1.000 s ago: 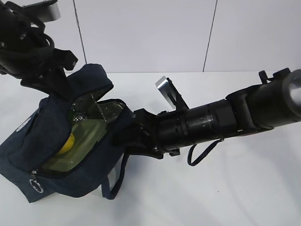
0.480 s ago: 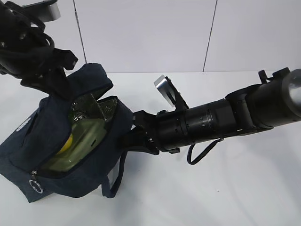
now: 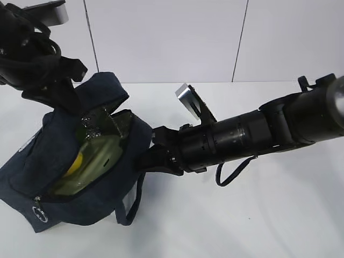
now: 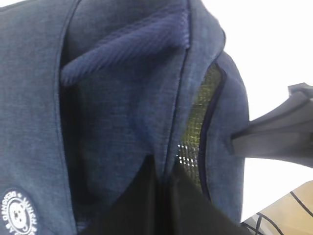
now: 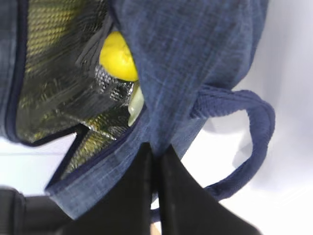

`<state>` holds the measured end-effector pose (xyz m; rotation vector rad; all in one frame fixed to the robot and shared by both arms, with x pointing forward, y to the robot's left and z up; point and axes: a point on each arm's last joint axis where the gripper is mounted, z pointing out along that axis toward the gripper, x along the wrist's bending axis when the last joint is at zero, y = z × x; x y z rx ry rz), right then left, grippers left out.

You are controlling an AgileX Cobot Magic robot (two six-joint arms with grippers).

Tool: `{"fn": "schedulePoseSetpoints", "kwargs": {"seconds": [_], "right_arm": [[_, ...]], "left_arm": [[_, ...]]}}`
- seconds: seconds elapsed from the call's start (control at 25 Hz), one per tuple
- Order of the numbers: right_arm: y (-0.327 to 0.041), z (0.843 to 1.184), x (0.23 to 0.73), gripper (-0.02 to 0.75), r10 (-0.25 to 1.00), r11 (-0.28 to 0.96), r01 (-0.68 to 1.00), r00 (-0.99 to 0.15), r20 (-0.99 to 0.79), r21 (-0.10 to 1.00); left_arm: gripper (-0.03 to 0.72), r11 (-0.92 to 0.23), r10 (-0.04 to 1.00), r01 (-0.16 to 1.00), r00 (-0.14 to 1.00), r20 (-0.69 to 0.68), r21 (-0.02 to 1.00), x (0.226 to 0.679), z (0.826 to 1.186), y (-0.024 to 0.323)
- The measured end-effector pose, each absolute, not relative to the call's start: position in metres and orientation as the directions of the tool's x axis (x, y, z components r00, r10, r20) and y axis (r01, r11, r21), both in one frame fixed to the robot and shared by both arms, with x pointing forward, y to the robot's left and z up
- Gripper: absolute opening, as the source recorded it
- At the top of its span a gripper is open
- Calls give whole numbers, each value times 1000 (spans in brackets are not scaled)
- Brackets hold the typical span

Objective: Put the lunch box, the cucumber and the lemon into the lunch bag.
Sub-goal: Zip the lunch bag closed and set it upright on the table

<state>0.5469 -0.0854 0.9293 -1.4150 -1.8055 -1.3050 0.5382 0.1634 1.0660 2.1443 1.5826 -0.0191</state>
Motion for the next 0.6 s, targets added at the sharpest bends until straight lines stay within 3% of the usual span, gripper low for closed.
{"fn": "schedulePoseSetpoints", "kwargs": {"seconds": [0.6], "right_arm": [[-107,980,531,8,626,205,805,-545,558,556]], "left_arm": [[-7,-221,899,904,334,-283,366,539,1066,163]]}}
